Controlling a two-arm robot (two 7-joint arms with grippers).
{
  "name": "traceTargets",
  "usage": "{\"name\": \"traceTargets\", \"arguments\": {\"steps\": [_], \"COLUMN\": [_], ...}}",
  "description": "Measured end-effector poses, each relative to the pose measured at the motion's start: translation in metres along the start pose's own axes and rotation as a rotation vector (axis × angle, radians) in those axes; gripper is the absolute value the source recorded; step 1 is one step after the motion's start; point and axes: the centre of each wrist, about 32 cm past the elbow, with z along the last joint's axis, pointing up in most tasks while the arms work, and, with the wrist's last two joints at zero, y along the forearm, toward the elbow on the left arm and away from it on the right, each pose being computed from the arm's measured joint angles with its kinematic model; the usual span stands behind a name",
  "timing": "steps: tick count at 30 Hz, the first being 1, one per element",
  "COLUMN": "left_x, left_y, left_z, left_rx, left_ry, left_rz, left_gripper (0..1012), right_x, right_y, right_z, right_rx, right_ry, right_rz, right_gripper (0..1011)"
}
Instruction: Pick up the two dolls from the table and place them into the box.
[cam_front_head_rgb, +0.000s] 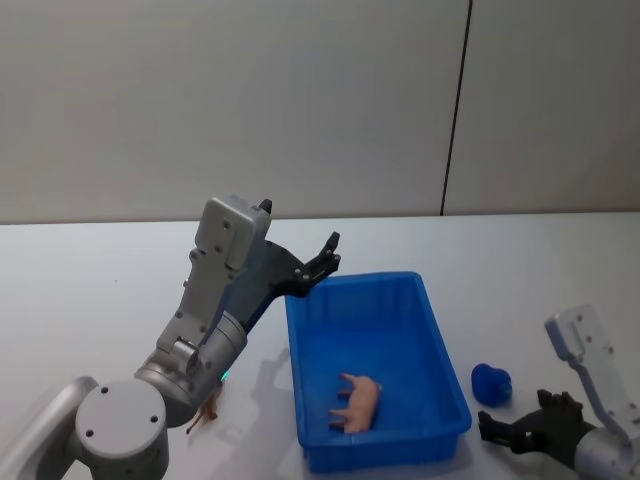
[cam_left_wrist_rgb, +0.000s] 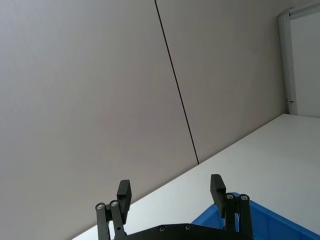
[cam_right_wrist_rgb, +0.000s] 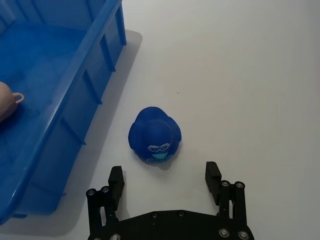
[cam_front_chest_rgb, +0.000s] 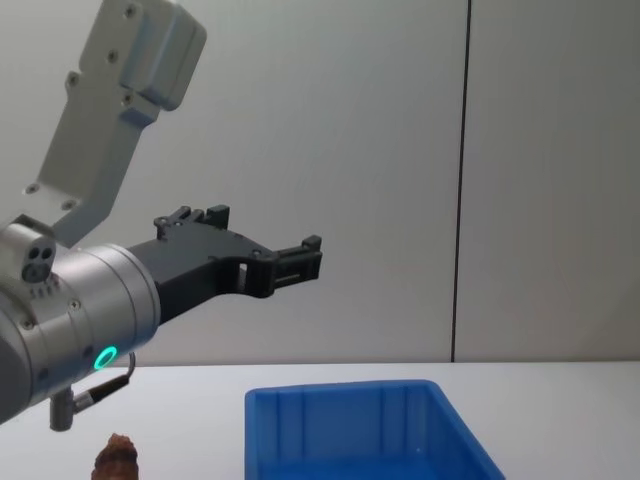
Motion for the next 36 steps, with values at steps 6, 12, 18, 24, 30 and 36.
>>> {"name": "traceTargets", "arguments": {"steps": [6,12,18,24,30,36], "left_x": [0.0000,0.0000,0.0000,0.0000,0.0000,0.0000], "left_y": [0.0000,0.0000,0.0000,0.0000,0.0000,0.0000], "left_z": [0.0000,0.0000,0.0000,0.0000,0.0000,0.0000], "left_rx": [0.000,0.000,0.000,0.000,0.000,0.000], "left_ry": [0.000,0.000,0.000,0.000,0.000,0.000], "left_rz": [0.000,0.000,0.000,0.000,0.000,0.000], "left_gripper": [1003,1003,1003,1003,1003,1003], "right_x": [0.000,0.000,-0.001,-0.001,-0.001,-0.001], "right_y": [-0.004,-0.009,-0.014,-0.016,-0.017,-0.015], "right_z": [0.005,0.013,0.020,0.025,0.027,0.030], "right_rx": [0.043,0.101,0.137,0.151,0.144,0.108], "right_ry": [0.017,0.034,0.046,0.052,0.051,0.036], "right_rz": [0.008,0.023,0.040,0.045,0.033,0.003], "right_gripper": [1004,1004,1004,1003,1004,1004]}}
